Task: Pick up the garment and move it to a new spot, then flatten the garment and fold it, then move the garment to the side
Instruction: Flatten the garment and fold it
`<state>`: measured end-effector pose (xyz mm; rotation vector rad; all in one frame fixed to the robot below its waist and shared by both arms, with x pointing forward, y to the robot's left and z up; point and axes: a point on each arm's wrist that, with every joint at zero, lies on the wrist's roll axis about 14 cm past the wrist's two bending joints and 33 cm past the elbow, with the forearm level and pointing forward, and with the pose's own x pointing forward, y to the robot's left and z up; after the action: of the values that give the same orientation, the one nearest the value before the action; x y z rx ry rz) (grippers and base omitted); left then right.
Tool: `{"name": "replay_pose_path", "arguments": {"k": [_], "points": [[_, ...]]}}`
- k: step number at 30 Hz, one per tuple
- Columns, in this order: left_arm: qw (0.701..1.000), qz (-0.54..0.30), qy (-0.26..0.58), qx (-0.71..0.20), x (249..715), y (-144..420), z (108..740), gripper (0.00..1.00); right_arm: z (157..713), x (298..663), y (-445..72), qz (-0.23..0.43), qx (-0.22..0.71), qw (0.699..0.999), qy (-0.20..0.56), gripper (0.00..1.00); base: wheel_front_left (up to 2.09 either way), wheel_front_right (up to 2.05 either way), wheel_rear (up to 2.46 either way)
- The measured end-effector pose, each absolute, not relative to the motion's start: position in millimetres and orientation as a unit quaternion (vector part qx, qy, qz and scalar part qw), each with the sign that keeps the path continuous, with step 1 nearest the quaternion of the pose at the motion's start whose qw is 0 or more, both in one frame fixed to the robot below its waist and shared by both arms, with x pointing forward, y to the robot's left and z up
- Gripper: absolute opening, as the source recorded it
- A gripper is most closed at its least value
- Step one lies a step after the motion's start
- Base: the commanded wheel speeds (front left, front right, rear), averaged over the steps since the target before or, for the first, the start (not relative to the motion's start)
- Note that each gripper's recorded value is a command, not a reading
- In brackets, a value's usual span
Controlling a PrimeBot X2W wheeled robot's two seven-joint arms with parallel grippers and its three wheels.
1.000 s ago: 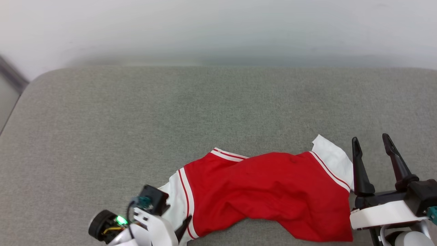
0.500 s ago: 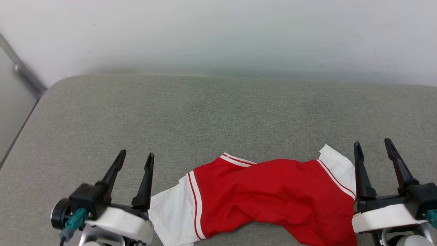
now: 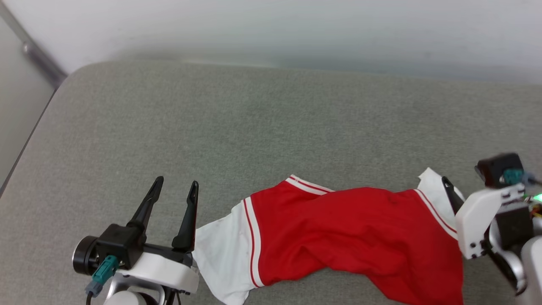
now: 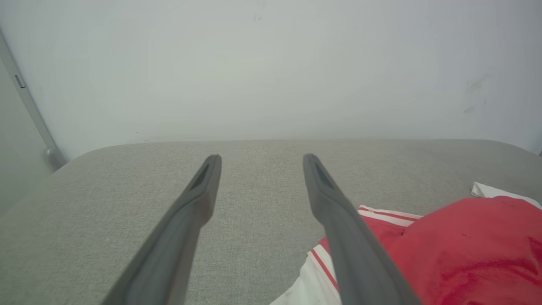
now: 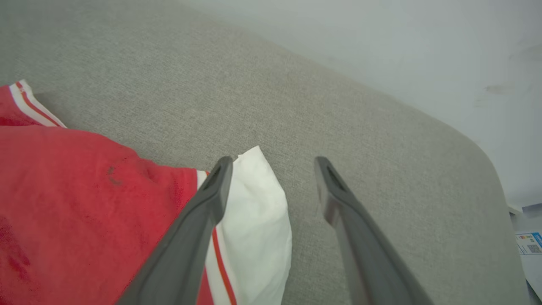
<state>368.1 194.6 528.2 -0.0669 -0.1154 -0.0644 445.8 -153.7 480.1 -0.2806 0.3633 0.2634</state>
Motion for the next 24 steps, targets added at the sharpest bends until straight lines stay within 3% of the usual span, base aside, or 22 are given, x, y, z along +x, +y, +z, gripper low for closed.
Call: {"name": "replay_pose_path", "arguments": {"k": [10,24], "points": [[0.999,-0.01,-0.041,-0.033,375,206,513,1.0,430,468,-165,0.159,-0.165,0.883,0.41,1.0,0.0,0.0,0.0],[0.999,0.029,-0.027,-0.022,375,228,503,1.0,364,470,-152,0.197,-0.187,0.816,0.511,1.0,0.0,0.0,0.0]]}}
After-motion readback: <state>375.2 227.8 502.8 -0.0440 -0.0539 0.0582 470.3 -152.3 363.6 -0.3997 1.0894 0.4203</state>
